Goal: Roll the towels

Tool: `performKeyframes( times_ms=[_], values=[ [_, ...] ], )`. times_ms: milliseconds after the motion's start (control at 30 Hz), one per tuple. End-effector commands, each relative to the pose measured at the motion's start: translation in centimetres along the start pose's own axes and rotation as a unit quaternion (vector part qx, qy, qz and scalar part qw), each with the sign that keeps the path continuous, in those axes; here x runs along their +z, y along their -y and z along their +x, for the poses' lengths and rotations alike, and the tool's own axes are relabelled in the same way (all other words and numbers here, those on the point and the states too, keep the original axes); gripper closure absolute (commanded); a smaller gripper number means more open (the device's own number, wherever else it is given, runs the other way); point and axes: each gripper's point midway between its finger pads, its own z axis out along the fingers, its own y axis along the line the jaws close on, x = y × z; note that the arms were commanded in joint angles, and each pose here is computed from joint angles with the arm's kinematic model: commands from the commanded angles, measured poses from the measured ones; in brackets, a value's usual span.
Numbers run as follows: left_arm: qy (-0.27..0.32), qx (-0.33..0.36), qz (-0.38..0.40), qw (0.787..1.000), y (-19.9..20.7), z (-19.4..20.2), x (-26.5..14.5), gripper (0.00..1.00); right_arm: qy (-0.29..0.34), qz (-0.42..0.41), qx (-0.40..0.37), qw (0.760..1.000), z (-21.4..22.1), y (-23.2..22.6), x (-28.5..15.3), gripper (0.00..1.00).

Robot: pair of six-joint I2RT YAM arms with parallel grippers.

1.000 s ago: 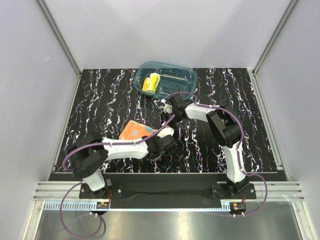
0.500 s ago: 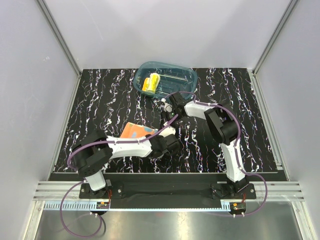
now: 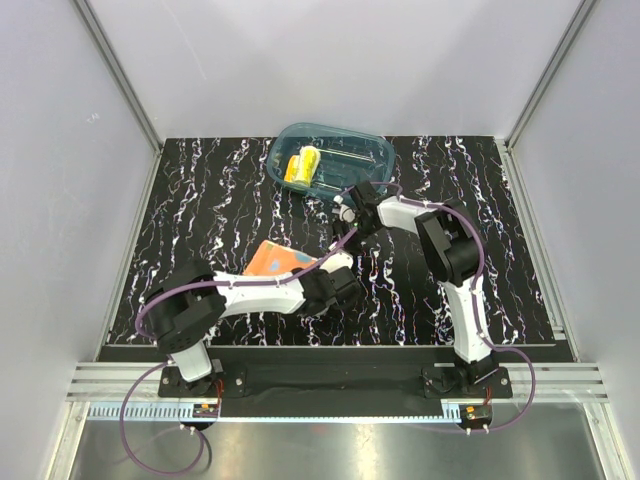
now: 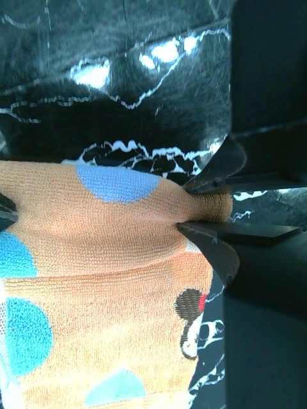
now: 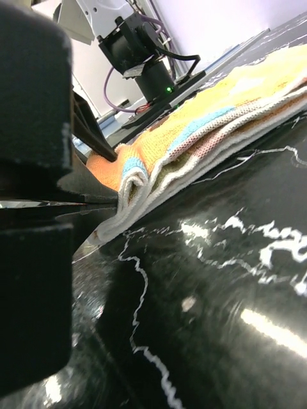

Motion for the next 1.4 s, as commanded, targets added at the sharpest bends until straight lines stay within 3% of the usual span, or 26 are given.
performKeyframes(
  times_ms=[0,167,433,633,800,1000,1367],
  values=[
    [-0.018,-0.015,0.069,0.997,2.4,0.1,-1.1,0.8,0.022,0.08,0.01,0.997,-0.7,4.8,-0.8,1.0],
    [-0.008,-0.033,0.115,0.993,3.7,-1.1,-2.4,0.8,0.037,0.083,0.024,0.996,-0.8,4.9,-2.6,1.0],
    [-0.007,-0.081,0.179,0.981,5.2,-2.3,-3.3,0.81,0.086,0.104,0.078,0.988,-1.1,4.9,-7.3,0.9],
    [-0.02,-0.142,0.254,0.956,6.6,-3.4,-4.6,0.83,0.106,0.149,0.089,0.979,-0.4,5.1,-9.9,0.85],
    [-0.024,-0.178,0.276,0.944,6.3,-3.9,-5.1,0.85,0.12,0.166,0.083,0.975,0.2,4.4,-11.5,0.76],
    [-0.018,-0.233,0.343,0.91,6.3,-3.8,-6.2,0.85,0.124,0.169,0.08,0.974,1.0,3.9,-12.2,0.73],
    [-0.003,-0.371,0.45,0.812,4.7,-3.7,-7.3,0.95,0.126,0.176,0.077,0.973,2.0,3.4,-13.1,0.71]
  ],
)
